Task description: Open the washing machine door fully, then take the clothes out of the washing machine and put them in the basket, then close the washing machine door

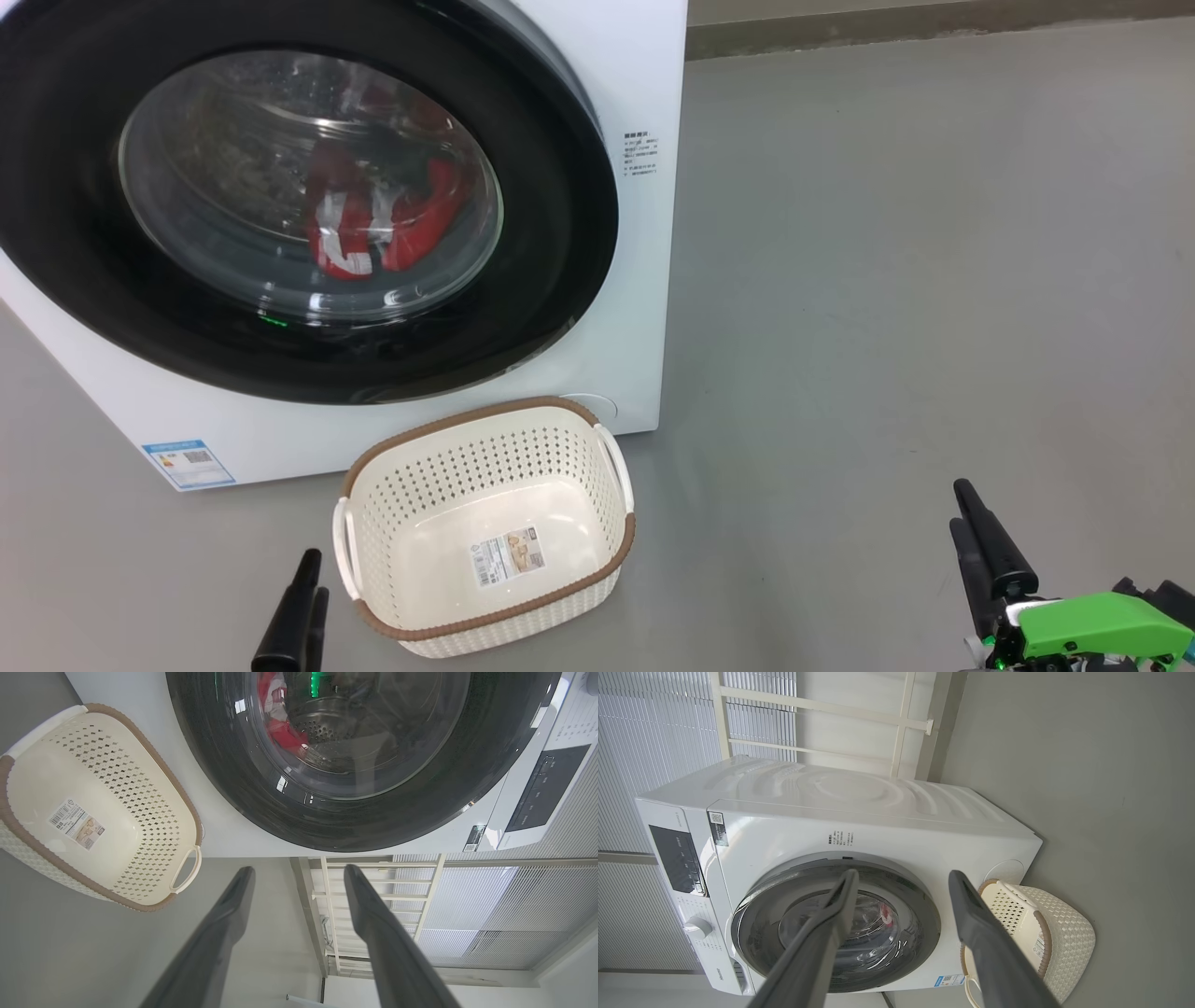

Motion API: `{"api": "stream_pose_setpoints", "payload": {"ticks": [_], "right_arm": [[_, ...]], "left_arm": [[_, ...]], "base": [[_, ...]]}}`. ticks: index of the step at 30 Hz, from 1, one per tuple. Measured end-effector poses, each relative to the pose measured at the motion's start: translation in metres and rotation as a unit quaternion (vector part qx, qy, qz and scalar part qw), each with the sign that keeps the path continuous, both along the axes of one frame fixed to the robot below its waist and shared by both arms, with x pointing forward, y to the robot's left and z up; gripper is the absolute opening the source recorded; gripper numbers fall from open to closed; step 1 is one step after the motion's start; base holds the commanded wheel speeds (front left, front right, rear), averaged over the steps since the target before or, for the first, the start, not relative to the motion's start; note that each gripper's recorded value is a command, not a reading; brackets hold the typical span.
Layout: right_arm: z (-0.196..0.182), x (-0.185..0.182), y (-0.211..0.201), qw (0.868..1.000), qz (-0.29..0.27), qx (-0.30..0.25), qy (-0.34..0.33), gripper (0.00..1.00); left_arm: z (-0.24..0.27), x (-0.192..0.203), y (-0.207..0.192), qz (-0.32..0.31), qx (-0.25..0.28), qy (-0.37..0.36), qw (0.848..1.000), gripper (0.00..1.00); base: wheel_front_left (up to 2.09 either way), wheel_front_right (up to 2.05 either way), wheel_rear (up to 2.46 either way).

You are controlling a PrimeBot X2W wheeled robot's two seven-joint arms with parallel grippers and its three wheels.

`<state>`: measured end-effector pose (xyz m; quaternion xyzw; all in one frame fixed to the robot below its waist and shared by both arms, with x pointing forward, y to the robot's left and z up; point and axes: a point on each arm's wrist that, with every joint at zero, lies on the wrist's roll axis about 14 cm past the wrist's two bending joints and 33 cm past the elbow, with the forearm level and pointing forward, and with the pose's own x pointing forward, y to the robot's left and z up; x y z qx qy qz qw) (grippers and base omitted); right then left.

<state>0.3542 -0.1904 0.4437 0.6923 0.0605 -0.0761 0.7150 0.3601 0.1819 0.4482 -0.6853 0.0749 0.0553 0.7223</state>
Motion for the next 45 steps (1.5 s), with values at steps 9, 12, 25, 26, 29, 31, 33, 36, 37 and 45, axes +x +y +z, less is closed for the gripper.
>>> {"api": "stream_pose_setpoints", "payload": {"ticks": [9,12,25,26,29,31,33,36,37,45], "right_arm": [[0.005,0.002,-0.002,0.998,0.005,-0.059,-0.004,1.0],[0.006,0.002,-0.002,0.997,0.006,-0.072,-0.006,1.0],[0.011,0.005,0.006,0.982,0.038,-0.185,-0.013,1.0],[0.012,0.006,0.006,0.981,0.04,-0.192,-0.014,1.0],[0.015,0.006,0.006,0.975,0.042,-0.216,-0.018,1.0],[0.016,0.007,0.006,0.973,0.043,-0.227,-0.021,1.0],[0.018,0.007,0.007,0.969,0.045,-0.243,-0.023,1.0],[0.02,0.008,0.008,0.964,0.048,-0.261,-0.027,1.0],[0.02,0.008,0.009,0.961,0.051,-0.27,-0.028,1.0],[0.025,0.009,0.011,0.947,0.058,-0.315,-0.037,1.0]], "left_arm": [[0.006,0.003,0.002,-0.002,0.049,-0.01,0.999,1.0],[0.007,0.003,0.002,-0.005,0.06,-0.012,0.998,1.0],[0.018,0.007,0.004,-0.014,0.154,-0.029,0.988,1.0],[0.019,0.007,0.005,-0.013,0.162,-0.031,0.986,1.0],[0.021,0.008,0.005,-0.017,0.188,-0.035,0.981,1.0],[0.024,0.009,0.006,-0.017,0.206,-0.039,0.978,1.0],[0.027,0.01,0.007,-0.021,0.226,-0.044,0.973,1.0],[0.031,0.012,0.007,-0.024,0.252,-0.052,0.966,1.0],[0.032,0.012,0.007,-0.024,0.259,-0.053,0.964,1.0],[0.04,0.014,0.007,-0.027,0.312,-0.068,0.947,1.0]], "base": [[0.0,0.0,0.0],[0.0,0.0,0.0],[0.0,0.0,0.0],[0.0,0.0,0.0],[0.0,0.0,0.0],[0.0,0.0,0.0],[0.0,0.0,0.0],[0.0,0.0,0.0],[0.0,0.0,0.0],[0.0,0.0,0.0]]}}
